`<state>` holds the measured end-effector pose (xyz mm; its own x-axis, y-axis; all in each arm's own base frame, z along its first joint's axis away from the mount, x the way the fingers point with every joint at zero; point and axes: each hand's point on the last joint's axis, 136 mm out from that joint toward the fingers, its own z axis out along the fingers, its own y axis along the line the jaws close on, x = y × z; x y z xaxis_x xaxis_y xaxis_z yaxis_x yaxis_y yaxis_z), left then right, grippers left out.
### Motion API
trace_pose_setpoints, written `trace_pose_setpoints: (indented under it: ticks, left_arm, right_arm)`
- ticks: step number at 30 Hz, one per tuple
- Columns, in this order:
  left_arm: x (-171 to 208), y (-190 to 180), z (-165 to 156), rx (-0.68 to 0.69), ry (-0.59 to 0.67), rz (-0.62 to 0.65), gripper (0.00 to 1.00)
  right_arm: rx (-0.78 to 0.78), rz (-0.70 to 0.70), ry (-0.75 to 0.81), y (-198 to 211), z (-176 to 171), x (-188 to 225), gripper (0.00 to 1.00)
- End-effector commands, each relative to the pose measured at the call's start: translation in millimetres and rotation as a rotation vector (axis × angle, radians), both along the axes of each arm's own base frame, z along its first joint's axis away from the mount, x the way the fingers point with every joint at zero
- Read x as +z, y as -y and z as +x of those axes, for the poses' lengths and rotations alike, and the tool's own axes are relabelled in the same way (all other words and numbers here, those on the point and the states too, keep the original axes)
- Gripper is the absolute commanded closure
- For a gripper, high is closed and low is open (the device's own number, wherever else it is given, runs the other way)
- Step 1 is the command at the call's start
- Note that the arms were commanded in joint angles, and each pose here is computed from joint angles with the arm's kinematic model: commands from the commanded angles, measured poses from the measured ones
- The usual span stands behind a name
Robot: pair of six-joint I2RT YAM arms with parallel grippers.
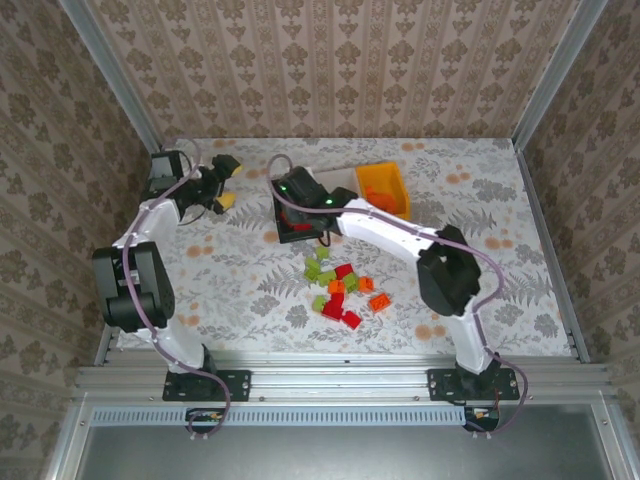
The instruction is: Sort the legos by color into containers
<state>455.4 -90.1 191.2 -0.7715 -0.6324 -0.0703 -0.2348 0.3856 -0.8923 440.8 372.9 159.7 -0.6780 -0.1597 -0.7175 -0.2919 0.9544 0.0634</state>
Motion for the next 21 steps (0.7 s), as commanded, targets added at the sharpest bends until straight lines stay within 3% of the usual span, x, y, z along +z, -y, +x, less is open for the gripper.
trace_pose_setpoints:
  ticks: [1,11,15,18,21]
  left_arm:
    - [10,5,-2,-0.008,0.019,-0.038,0.07]
    - [19,8,-1,-0.015,0.039,-0.065,0.06]
    - [19,9,-1,-0.016,0.042,-0.070,0.06]
    - [21,10,-1,-0.020,0.047,-0.070,0.06]
    - [23,13,-3,-0.029,0.053,-0.070,0.06]
  right_arm:
    - [0.006,-0.070,-0.057,-10,15,-35,0.52]
    - [-0.002,-0.128,-0.090,-13,38,-52,0.45]
    - [-0.007,-0.116,-0.093,-9,41,-50,0.42]
    - [-0.002,-0.108,-0.085,-9,41,-43,0.33]
    - [0.004,-0.107,-0.064,-9,37,-27,0.33]
